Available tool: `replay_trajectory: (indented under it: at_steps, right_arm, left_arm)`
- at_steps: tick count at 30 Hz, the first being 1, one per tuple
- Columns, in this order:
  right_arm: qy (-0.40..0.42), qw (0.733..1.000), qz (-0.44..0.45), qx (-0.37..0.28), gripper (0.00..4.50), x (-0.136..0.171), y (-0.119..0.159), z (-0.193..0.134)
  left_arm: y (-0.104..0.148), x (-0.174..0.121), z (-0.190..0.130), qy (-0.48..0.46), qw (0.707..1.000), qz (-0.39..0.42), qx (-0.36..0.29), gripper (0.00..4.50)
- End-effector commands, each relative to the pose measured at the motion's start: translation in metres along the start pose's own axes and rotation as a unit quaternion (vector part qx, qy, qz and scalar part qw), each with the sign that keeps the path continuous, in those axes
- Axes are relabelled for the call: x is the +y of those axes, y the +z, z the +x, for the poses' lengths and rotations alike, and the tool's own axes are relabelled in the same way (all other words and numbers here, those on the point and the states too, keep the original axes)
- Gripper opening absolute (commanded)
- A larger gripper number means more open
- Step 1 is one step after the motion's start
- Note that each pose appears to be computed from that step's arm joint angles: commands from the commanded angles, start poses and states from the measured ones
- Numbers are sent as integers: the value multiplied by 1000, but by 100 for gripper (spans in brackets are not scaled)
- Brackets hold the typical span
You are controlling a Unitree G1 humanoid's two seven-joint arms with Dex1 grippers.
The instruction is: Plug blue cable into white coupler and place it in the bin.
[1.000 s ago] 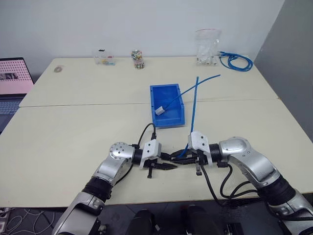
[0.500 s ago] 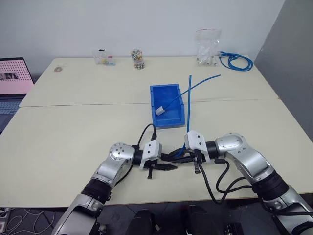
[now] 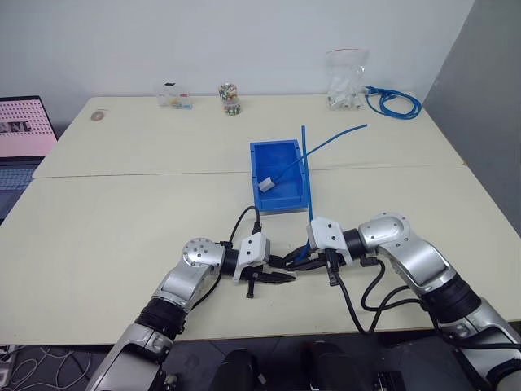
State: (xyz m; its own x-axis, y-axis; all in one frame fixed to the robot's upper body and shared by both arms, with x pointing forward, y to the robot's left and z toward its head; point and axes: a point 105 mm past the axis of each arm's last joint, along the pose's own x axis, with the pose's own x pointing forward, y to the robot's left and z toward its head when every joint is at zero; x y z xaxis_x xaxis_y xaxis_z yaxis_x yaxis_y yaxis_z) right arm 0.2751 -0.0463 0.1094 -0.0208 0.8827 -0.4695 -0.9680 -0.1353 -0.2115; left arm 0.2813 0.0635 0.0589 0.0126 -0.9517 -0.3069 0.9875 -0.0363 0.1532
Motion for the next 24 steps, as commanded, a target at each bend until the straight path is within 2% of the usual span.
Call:
replay_trajectory:
  at_steps: [1, 7, 20, 24]
  right_arm:
    - [17, 998, 30, 49, 16, 7, -21, 8]
    - [29, 998, 48, 43, 16, 7, -17, 19]
    - [37, 995, 68, 60, 16, 11, -38, 28]
    - [18, 996, 73, 49, 16, 5, -36, 23]
  left_arm:
    - [2, -2, 2, 1, 1000, 6, 0, 78]
    - [3, 0, 2, 9, 1000, 7, -2, 78]
    - [4, 3, -1, 23, 1000, 9, -1, 78]
    - [9, 9, -3, 42, 999, 16, -8, 78]
